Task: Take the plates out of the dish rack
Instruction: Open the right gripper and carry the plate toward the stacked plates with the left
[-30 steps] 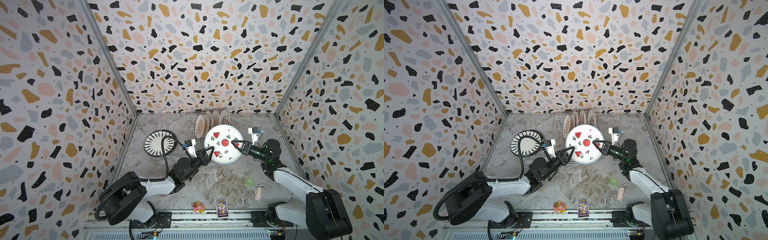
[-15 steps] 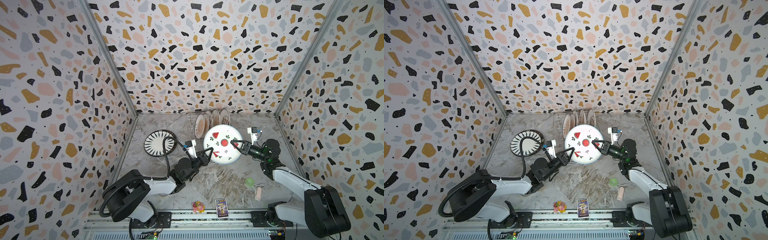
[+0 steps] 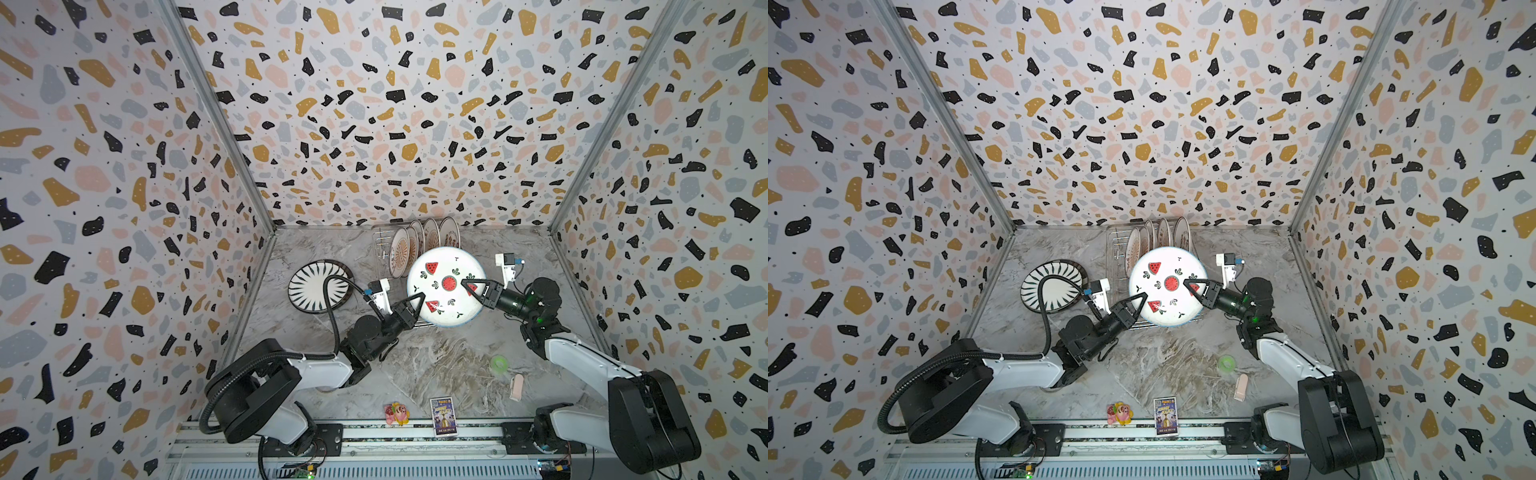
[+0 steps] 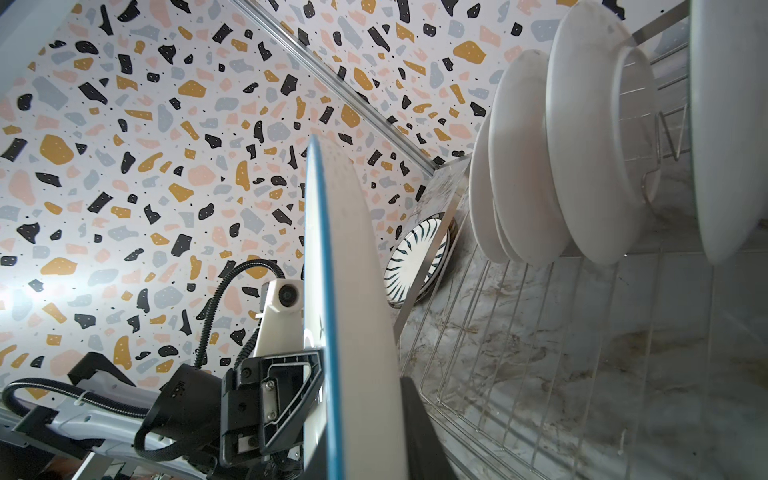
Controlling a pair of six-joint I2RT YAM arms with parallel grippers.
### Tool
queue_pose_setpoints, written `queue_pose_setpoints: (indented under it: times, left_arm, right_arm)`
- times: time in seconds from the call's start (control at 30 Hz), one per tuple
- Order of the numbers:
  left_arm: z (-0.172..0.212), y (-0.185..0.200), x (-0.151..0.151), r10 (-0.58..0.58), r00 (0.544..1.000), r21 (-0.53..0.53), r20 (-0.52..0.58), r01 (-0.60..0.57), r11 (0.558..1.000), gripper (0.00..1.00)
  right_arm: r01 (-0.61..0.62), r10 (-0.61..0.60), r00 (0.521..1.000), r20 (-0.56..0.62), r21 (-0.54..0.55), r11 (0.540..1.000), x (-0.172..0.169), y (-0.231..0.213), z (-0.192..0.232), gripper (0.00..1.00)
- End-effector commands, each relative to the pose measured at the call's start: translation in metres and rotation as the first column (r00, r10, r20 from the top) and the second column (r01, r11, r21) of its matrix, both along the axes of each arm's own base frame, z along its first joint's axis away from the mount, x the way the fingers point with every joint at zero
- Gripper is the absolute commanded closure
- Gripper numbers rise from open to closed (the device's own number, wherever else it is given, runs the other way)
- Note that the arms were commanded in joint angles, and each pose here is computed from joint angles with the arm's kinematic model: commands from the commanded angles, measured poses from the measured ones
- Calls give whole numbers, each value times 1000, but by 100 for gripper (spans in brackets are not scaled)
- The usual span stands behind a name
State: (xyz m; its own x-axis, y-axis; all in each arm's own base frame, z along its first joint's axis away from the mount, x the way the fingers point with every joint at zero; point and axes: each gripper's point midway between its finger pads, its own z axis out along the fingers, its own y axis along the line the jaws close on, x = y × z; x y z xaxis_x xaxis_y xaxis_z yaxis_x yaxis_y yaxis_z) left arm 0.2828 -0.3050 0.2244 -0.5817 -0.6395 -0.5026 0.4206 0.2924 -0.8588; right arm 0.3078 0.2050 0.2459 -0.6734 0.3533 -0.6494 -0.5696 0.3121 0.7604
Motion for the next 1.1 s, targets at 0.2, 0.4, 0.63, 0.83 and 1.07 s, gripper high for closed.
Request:
queue_pose_setpoints:
  times: [0.2, 0.4, 0.63, 0.83, 1.07]
  left_arm:
    - [22, 14, 1, 74, 996, -64, 54, -71, 995, 100]
    - [22, 20, 1, 95, 995, -83, 38, -92, 992, 100]
    - [28, 36, 1, 139, 990, -123, 36, -134, 983, 100]
    - [35, 49, -1, 164, 985, -133, 54, -155, 979, 100]
    - [35, 72, 2, 194, 980, -133, 52, -186, 974, 100]
  right_arm:
    - [-19, 22, 991, 136, -19, 1000, -5, 7, 26, 49]
    - [-20, 23, 990, 136, -21, 1000, -6, 7, 26, 32]
    - [3, 3, 993, 120, -46, 999, -1, 6, 14, 12]
    - [25, -16, 991, 131, -68, 997, 4, 7, 13, 1]
    - [124, -101, 982, 159, -142, 982, 14, 7, 11, 1]
